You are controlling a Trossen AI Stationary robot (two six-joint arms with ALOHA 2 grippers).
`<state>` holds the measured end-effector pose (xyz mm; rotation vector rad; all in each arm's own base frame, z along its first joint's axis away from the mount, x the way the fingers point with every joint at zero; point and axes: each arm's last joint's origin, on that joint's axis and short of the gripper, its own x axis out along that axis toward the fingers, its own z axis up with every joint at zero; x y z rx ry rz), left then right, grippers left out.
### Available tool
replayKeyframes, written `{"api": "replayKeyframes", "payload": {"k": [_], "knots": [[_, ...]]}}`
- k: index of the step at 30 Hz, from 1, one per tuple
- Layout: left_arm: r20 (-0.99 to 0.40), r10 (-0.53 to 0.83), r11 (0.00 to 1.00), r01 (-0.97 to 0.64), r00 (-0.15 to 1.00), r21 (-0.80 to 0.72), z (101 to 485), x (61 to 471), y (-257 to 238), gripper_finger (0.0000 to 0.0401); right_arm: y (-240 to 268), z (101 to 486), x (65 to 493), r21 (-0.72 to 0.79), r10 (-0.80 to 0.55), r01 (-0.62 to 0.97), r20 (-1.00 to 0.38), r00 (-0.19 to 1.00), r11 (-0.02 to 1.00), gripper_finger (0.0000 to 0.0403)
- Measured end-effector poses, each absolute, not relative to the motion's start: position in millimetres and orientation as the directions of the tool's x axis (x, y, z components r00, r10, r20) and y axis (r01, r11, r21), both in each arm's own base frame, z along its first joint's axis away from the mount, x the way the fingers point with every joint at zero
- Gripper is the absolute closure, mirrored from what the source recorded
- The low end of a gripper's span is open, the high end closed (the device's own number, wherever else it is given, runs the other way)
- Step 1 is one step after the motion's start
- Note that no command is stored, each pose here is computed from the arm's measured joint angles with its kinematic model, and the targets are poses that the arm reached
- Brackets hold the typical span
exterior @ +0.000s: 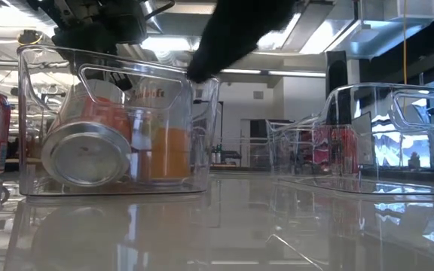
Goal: Sort soda cans
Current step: Put the orange white soda can into the left transparent bin
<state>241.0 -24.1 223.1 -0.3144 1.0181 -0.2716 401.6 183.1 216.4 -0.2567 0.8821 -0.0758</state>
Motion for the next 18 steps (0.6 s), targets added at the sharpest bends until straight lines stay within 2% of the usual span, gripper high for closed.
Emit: {"api": "replayKeyframes", "payload": {"k": [4,12,18], "knots": [[-0.782,-0.379,0.917,0.088,0.494,-0.389,223,241,-26,0.04,183,204,406,-0.344,-0.291,0.046,-0.71,0.641,0.938,0.0056],[-0.699,-0.457,0.877,0.147,0.55,-0.458,232,248,-45,0.04,174,202,416,-0.329,-0.305,0.094,-0.681,0.665,0.94,0.0056],[-0.649,-0.526,0.839,0.211,0.55,-0.502,236,249,-63,0.04,164,201,421,-0.344,-0.347,0.141,-0.663,0.664,0.928,0.0056]]}}
